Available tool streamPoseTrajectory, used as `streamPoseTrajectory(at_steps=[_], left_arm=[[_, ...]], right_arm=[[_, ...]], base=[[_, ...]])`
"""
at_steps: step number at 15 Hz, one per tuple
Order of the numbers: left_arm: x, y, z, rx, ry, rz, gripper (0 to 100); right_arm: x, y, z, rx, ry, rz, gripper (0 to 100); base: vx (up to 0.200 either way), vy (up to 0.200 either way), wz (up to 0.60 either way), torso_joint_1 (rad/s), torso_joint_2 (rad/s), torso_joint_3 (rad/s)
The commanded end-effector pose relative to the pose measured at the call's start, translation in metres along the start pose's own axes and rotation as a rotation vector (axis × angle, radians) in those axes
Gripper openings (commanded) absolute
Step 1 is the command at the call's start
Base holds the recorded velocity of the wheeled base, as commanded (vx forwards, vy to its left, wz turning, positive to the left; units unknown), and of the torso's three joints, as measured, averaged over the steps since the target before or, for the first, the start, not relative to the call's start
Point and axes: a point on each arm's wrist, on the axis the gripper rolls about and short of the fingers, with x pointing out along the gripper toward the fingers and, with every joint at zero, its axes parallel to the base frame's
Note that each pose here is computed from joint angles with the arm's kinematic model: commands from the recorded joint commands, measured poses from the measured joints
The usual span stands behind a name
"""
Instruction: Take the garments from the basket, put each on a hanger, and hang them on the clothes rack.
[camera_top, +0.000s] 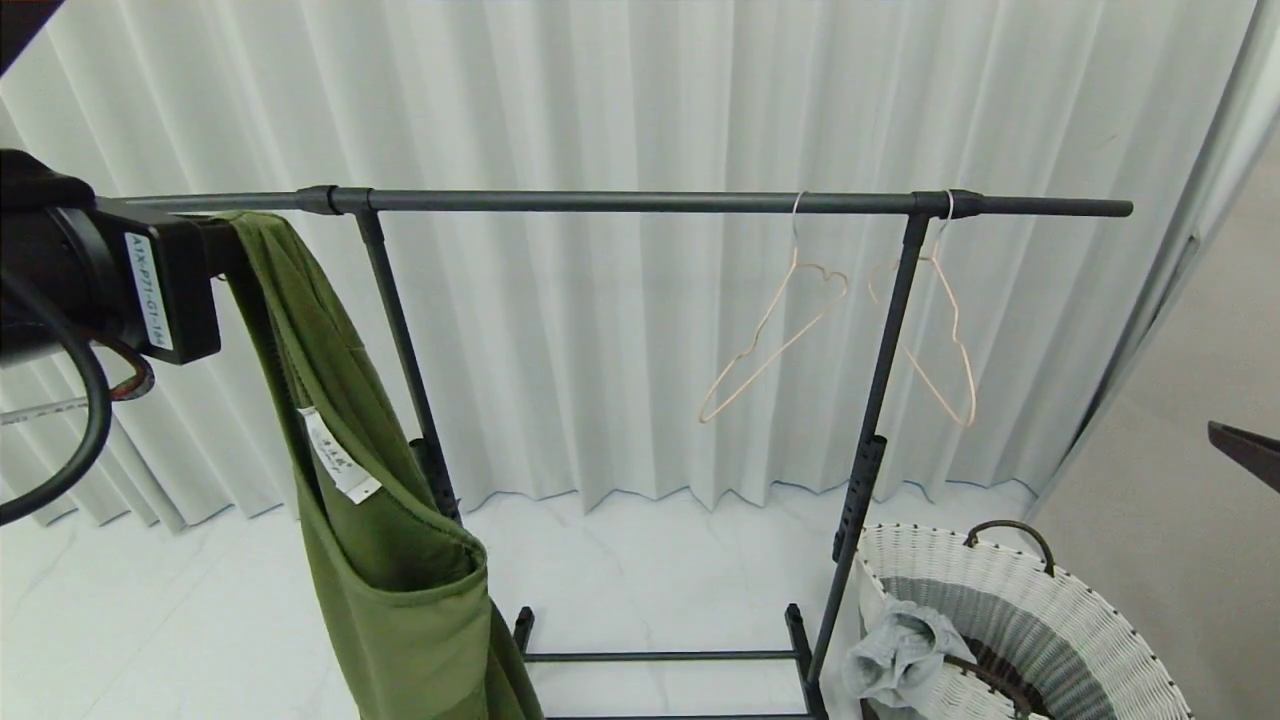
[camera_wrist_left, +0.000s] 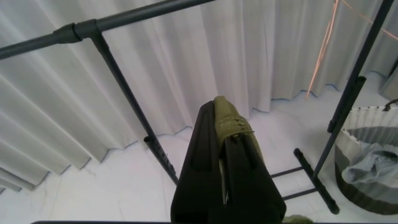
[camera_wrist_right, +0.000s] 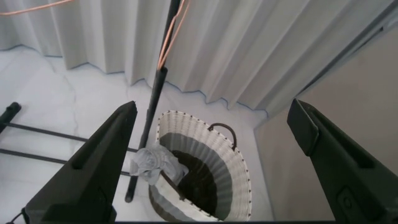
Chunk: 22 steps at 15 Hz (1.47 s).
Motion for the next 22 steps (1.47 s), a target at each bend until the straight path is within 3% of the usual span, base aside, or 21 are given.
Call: streamPoseTrajectory(at_steps=[1,3,14,19,22], left_arm=[[0.001,0.0,-0.001,0.001,0.005,-0.001,0],[0.001,0.0,0.0,-0.002,0.003,-0.002,0],[0.004,-0.002,-0.002,-0.004,0.012,-0.008,0],[0.001,-0.004,-0.017,0.007,0.041,-0.014,0],[0.0,-0.005,-0.026,0.009,0.042,-0.011,0]], right_arm=[[0.002,0.0,0.0,-0.001,0.006,0.003,100],[0.0,0.0,0.001,0.0,0.0,0.001,100],[0.001,0.001,0.002,0.001,-0.02,0.072,100],[0.032,0.002,0.002,0.05,0.068,0.085,100],[0.07,0.002,0.004,0.057,0.157,0.097,100]], base=[[0.0,0.0,0.0,0.066,-0.14,-0.076],[0.0,0.0,0.0,0.021,-0.04,-0.025],[0.2,0.0,0.0,0.007,0.0,0.0],[0.08,0.0,0.0,0.003,0.0,-0.001],[0.0,0.0,0.0,0.0,0.0,0.0]])
